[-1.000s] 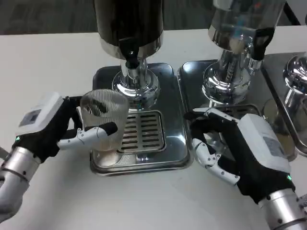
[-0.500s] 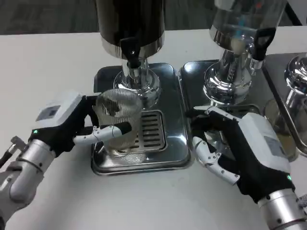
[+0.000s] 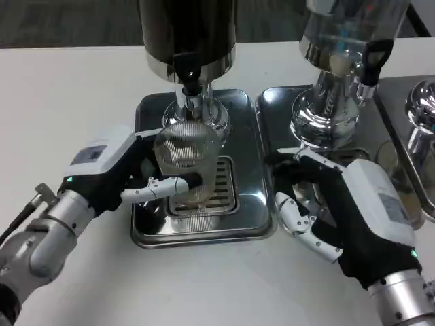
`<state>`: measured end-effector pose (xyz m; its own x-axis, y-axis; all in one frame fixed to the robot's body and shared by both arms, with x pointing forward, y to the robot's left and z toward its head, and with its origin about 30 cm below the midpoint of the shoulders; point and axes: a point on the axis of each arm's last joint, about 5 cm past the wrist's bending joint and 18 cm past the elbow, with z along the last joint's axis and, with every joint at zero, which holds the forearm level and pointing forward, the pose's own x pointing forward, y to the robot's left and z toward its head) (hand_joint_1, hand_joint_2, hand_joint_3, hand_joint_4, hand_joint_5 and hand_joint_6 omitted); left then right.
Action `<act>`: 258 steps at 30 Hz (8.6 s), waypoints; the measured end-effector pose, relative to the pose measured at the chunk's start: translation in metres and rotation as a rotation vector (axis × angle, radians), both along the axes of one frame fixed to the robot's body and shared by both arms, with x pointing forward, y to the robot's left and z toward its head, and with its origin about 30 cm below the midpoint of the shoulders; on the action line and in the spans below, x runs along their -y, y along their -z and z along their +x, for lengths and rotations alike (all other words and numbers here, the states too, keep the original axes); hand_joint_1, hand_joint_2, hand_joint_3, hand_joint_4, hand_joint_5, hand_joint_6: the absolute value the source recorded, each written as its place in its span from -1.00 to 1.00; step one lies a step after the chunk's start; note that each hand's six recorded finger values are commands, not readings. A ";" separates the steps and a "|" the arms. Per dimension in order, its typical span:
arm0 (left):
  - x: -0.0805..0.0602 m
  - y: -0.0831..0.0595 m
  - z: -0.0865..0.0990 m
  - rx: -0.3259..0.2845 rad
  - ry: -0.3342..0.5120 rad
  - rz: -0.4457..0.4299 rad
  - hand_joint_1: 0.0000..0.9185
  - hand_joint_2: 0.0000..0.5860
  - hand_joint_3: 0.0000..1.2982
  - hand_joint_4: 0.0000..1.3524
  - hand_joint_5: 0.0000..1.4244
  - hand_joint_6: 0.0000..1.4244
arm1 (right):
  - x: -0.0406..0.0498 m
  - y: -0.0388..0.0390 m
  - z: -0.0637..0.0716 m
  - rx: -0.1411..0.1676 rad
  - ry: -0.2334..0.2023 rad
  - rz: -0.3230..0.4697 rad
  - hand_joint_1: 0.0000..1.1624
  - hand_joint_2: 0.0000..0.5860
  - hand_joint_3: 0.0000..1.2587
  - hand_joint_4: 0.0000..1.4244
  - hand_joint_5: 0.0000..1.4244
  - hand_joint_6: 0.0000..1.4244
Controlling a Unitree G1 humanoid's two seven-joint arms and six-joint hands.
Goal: Grasp the cup under the faucet to collect the drink, then remove the cup.
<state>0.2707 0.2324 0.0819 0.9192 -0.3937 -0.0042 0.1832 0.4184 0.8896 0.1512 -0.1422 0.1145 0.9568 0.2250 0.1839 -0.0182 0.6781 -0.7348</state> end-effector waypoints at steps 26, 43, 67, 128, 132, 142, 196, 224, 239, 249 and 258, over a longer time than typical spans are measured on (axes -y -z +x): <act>-0.003 -0.005 0.002 0.002 0.008 0.021 -1.00 -0.67 -0.63 -0.95 -0.61 -0.54 | 0.0006 0.0017 0.003 -0.006 0.009 -0.001 -0.41 0.68 -0.38 -0.40 -0.36 -0.39; -0.008 -0.011 0.001 0.033 0.052 -0.005 -1.00 -0.91 -1.00 -1.00 -0.98 -1.00 | 0.0002 0.0017 0.006 -0.003 0.003 -0.001 -0.40 0.68 -0.36 -0.39 -0.33 -0.38; -0.099 -0.069 -0.043 0.175 0.003 -0.345 -1.00 -0.78 -0.63 -0.73 -0.64 -0.63 | -0.0023 0.0043 0.012 0.007 -0.019 0.020 -0.37 0.65 -0.33 -0.38 -0.33 -0.40; -0.043 -0.129 0.065 -0.566 0.586 -0.916 -1.00 -0.78 -0.56 -0.77 -0.77 -0.78 | -0.0036 0.0153 0.012 -0.022 0.035 0.098 -0.34 0.69 -0.36 -0.31 -0.33 -0.43; -0.040 -0.127 0.066 -0.567 0.589 -0.898 -1.00 -0.78 -0.56 -0.77 -0.77 -0.79 | -0.0031 0.0154 0.012 -0.025 0.038 0.108 -0.34 0.69 -0.36 -0.31 -0.33 -0.43; -0.033 -0.125 0.067 -0.530 0.596 -0.841 -1.00 -0.79 -0.56 -0.76 -0.76 -0.79 | -0.0028 0.0154 0.012 -0.027 0.039 0.116 -0.34 0.69 -0.36 -0.30 -0.32 -0.43; -0.031 -0.112 0.041 -0.177 0.580 -0.414 -1.00 -0.79 -0.72 -0.83 -0.77 -0.82 | 0.0016 0.0146 0.014 -0.046 0.035 0.126 -0.34 0.69 -0.36 -0.29 -0.31 -0.43; -0.029 -0.110 0.033 -0.060 0.570 -0.323 -1.00 -0.80 -0.76 -0.87 -0.78 -0.79 | 0.0020 0.0138 0.013 -0.079 0.023 0.184 -0.05 0.00 -0.66 -0.67 -0.50 -0.47; -0.031 -0.111 0.030 -0.028 0.567 -0.287 -1.00 -0.77 -0.77 -0.87 -0.79 -0.79 | 0.0043 0.0049 0.030 -0.282 -0.156 0.214 -0.01 -0.25 -1.00 -1.00 -1.00 -0.86; -0.031 -0.110 0.028 -0.013 0.564 -0.273 -1.00 -0.77 -0.76 -0.87 -0.79 -0.79 | 0.0002 -0.0024 0.041 -0.325 -0.218 0.216 -0.01 -0.25 -1.00 -1.00 -1.00 -0.93; -0.032 -0.111 0.028 -0.010 0.560 -0.271 -1.00 -0.77 -0.76 -0.85 -0.79 -0.79 | -0.0044 -0.0018 0.052 -0.336 -0.218 0.255 -0.03 -0.22 -1.00 -1.00 -1.00 -0.93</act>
<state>0.2988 0.2642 0.1927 0.5730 -0.8046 0.1562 0.4479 0.4669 0.7625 0.2034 -0.1377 0.1163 0.9082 0.4153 -0.0520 -0.3884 0.7899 -0.4746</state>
